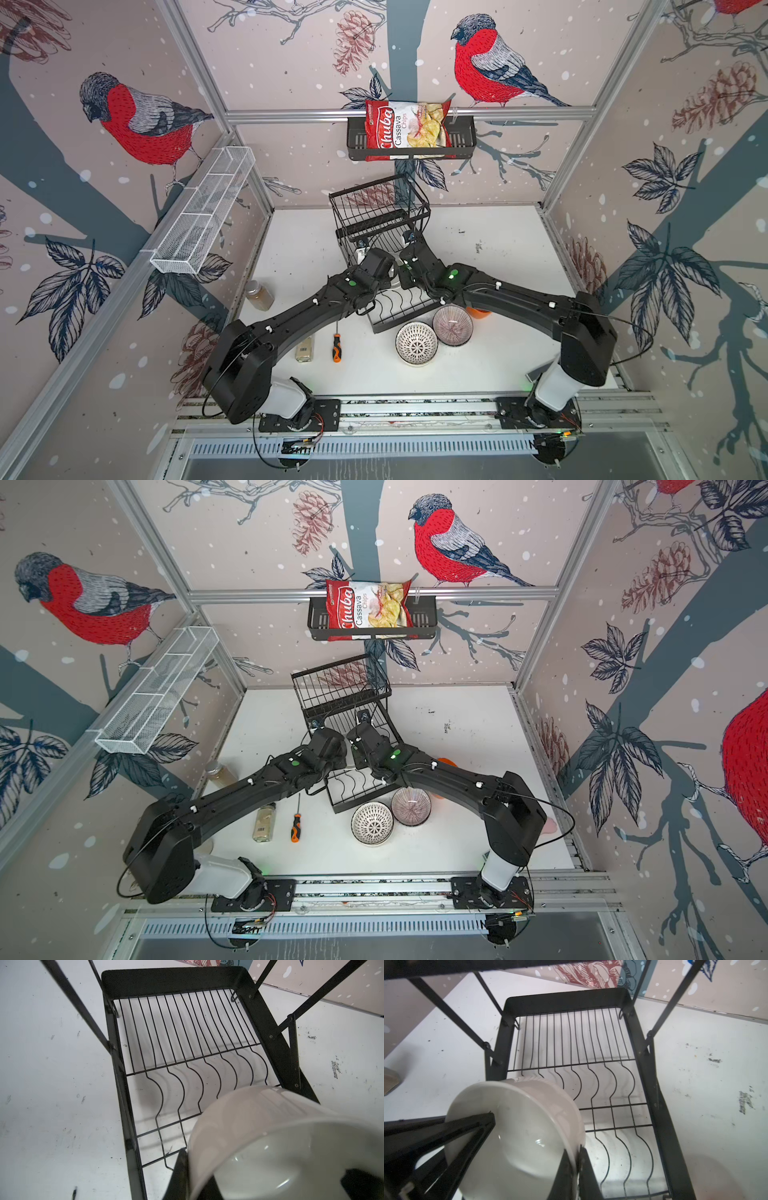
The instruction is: Load the bowls into the dish rack
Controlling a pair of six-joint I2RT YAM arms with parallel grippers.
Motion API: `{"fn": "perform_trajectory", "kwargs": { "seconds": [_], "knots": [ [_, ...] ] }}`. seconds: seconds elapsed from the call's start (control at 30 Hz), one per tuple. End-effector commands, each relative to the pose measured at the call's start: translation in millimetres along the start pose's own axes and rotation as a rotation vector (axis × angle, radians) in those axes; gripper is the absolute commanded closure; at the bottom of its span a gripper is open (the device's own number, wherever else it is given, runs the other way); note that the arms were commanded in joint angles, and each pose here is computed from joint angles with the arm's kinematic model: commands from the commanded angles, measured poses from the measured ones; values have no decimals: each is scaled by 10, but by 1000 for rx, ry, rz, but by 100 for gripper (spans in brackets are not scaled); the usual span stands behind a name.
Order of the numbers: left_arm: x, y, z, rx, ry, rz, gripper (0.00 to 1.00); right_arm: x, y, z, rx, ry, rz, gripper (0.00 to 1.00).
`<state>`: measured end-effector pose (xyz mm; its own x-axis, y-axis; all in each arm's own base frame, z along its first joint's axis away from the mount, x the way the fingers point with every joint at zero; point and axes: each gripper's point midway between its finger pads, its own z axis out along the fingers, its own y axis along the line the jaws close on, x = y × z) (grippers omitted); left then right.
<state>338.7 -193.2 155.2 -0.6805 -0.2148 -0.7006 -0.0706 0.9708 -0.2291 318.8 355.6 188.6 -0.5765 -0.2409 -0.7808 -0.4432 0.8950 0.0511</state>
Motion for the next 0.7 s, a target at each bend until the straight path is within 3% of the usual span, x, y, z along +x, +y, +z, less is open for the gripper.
{"fn": "perform_trajectory", "kwargs": {
  "seconds": [0.0, 0.2, 0.53, 0.67],
  "knots": [
    [-52, -37, -46, 61, -18, -29, 100, -276, -19, -75, -25, -86, 43, 98],
    [-131, -51, -120, 146, -56, -19, 100, -376, -1, -190, -152, -87, 8, 82],
    [-227, -31, -155, 267, -99, 30, 100, -533, -106, -481, -340, -152, -41, 25],
    [-243, -74, -206, 342, -130, 61, 100, -565, -124, -594, -444, -154, -36, 10]
  ]
}}
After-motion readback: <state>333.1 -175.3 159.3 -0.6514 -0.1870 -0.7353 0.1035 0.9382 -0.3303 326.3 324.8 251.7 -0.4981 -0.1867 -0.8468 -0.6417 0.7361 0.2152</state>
